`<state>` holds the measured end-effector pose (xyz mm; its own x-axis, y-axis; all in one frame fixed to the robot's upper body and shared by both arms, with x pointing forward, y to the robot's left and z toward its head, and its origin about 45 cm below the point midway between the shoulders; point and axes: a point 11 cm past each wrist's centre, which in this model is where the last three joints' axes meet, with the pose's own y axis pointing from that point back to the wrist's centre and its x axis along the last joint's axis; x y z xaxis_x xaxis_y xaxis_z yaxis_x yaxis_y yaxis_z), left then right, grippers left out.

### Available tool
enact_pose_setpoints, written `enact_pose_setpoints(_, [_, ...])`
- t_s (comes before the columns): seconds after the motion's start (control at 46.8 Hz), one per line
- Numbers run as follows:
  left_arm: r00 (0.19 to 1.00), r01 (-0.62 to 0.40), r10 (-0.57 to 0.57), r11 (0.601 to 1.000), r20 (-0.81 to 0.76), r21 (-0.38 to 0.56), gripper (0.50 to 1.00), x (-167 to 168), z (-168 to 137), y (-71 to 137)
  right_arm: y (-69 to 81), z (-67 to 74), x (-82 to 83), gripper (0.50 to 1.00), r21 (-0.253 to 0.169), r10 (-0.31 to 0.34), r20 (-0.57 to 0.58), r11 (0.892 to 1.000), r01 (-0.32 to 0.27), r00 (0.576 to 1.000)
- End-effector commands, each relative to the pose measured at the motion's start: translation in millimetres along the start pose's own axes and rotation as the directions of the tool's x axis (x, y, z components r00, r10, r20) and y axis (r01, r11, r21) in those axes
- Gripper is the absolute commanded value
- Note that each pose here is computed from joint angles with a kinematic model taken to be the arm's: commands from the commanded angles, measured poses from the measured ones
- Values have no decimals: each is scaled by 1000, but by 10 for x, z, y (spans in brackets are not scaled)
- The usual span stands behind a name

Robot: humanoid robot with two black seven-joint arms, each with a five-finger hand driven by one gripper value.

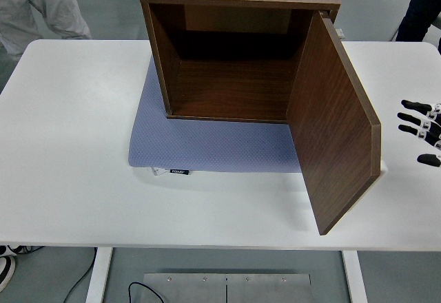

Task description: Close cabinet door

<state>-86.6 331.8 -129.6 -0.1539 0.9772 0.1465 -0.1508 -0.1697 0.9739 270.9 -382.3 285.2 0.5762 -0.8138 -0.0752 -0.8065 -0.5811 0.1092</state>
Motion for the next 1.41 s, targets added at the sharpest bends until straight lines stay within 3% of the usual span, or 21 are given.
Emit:
enact_pose_setpoints(0.0, [1000,0,0,1000,0,0,1000,1,-4,1,-15,-12,-66,1000,3,-19,-1,1000,19,1000])
enact_pose_setpoints(0.406, [1000,0,0,1000,0,-1,1000,0,5,-1,-85,69,-387,1000,5,-103,32,995,103,994])
enact_pose_setpoints(0.983, [1000,0,0,1000,0,-1,1000,0,5,-1,-217,302,-613,1000,25,-145,128,989,143,981])
enact_pose_setpoints(1.389, [1000,0,0,1000,0,0,1000,1,-4,1,-497,320,-860,1000,74,-229,148,973,220,962])
